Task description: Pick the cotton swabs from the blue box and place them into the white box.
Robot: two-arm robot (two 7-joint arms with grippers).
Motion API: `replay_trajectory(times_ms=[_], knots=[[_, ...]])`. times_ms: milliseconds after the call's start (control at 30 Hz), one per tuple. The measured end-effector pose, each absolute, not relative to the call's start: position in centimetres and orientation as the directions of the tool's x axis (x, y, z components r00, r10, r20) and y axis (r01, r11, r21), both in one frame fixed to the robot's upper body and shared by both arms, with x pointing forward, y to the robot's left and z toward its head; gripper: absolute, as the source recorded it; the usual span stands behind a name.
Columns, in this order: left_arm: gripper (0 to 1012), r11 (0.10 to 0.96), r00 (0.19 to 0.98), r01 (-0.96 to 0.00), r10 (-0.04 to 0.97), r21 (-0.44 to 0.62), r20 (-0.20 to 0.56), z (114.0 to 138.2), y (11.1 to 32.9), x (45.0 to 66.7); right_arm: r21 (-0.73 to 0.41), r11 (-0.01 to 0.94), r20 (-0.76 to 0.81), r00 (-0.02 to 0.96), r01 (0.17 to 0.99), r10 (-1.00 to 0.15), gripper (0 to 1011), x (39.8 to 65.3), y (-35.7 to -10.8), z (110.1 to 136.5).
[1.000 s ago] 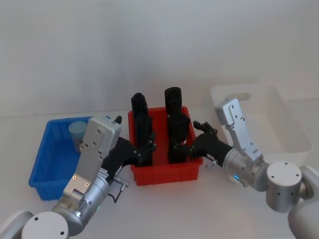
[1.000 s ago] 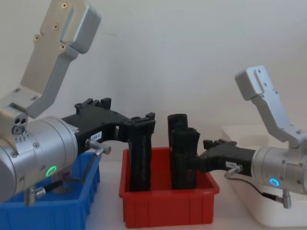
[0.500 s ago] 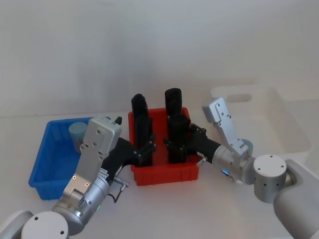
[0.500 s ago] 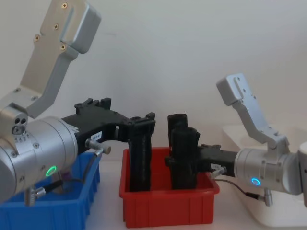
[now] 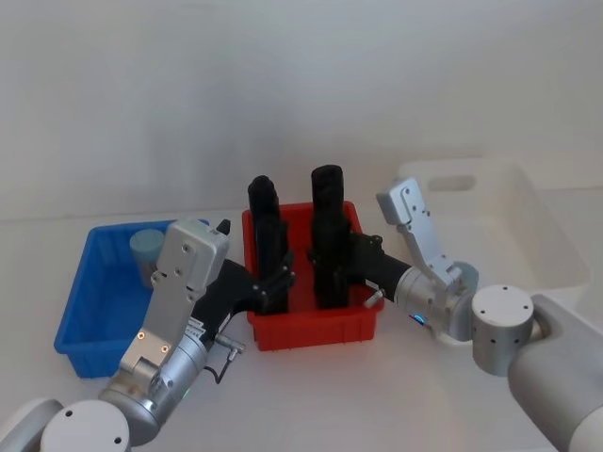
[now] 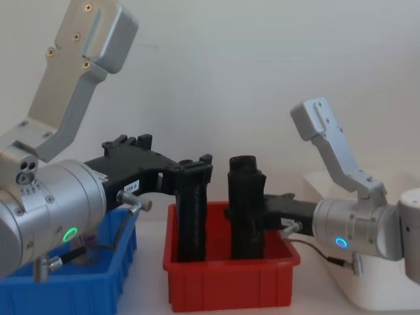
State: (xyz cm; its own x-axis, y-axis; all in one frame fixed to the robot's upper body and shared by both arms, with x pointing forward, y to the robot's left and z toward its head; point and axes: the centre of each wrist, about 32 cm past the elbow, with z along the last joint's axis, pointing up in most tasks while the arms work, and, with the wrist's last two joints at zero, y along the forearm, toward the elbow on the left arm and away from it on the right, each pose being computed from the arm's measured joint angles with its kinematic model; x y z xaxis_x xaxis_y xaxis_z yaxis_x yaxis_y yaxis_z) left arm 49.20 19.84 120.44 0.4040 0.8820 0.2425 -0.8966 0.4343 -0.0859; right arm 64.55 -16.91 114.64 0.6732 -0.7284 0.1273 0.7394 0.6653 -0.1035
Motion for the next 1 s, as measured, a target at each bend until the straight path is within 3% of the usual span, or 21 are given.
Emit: replay_trajectory(times_ms=[567, 1000], knots=[[1004, 0.434, 0.404, -0.897, 0.882, -0.086, 0.243, 120.4, 19.8, 49.2, 0.046, 0.645, 0.124, 0.636, 0.763, -0.761, 414, 62.6, -17.6, 118.0], [1004, 0.434, 0.404, -0.897, 0.882, -0.086, 0.243, 120.4, 19.8, 49.2, 0.137, 0.566, 0.128, 0.552, 0.813, -0.824, 393, 59.7, -18.7, 120.5]])
